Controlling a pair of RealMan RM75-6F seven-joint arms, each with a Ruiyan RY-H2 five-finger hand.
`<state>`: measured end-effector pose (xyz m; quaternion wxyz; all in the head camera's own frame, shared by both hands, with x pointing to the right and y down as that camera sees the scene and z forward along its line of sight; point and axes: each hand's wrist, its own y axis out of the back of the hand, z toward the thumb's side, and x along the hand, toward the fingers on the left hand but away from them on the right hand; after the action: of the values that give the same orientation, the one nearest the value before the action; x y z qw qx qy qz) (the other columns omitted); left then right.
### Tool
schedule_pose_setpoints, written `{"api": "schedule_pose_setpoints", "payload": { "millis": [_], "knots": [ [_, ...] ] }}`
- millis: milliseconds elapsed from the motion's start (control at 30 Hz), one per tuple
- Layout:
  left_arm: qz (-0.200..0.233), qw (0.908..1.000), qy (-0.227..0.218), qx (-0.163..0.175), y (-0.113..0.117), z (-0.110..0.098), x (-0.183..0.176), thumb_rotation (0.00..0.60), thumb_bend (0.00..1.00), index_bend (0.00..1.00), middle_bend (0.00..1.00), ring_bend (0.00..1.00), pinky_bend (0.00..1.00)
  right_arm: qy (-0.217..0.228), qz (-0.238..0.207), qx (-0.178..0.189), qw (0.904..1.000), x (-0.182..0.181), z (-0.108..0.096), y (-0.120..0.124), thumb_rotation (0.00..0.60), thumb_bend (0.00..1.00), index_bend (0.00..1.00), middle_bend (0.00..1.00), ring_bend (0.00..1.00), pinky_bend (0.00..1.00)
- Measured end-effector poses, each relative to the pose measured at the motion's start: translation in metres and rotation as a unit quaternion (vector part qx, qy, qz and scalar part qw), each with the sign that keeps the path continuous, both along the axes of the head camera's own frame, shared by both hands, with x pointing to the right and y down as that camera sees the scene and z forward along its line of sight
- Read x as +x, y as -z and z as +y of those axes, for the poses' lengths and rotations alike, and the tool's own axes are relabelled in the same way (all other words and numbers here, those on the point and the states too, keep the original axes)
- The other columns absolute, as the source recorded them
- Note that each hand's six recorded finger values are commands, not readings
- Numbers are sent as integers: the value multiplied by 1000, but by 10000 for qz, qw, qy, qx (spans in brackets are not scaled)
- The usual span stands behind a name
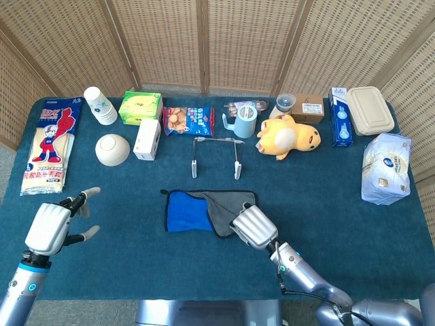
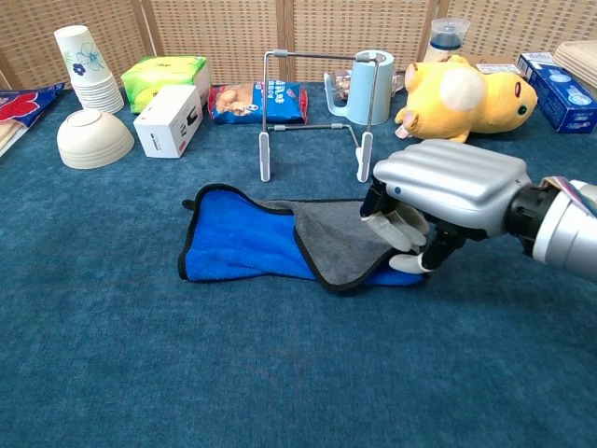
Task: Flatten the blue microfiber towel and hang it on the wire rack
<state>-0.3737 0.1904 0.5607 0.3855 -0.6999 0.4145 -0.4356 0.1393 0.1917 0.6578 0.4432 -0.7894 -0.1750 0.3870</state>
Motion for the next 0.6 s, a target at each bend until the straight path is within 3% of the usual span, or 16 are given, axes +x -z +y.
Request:
{"api": "schedule_pose_setpoints", "payload": {
  "millis": [600],
  "knots": [
    [41, 10000, 41, 56, 5, 1, -4, 600, 242, 225, 641, 595, 1000, 450, 245, 215, 9985, -12, 11, -16, 600, 237, 748, 805, 696, 416]
  ]
}}
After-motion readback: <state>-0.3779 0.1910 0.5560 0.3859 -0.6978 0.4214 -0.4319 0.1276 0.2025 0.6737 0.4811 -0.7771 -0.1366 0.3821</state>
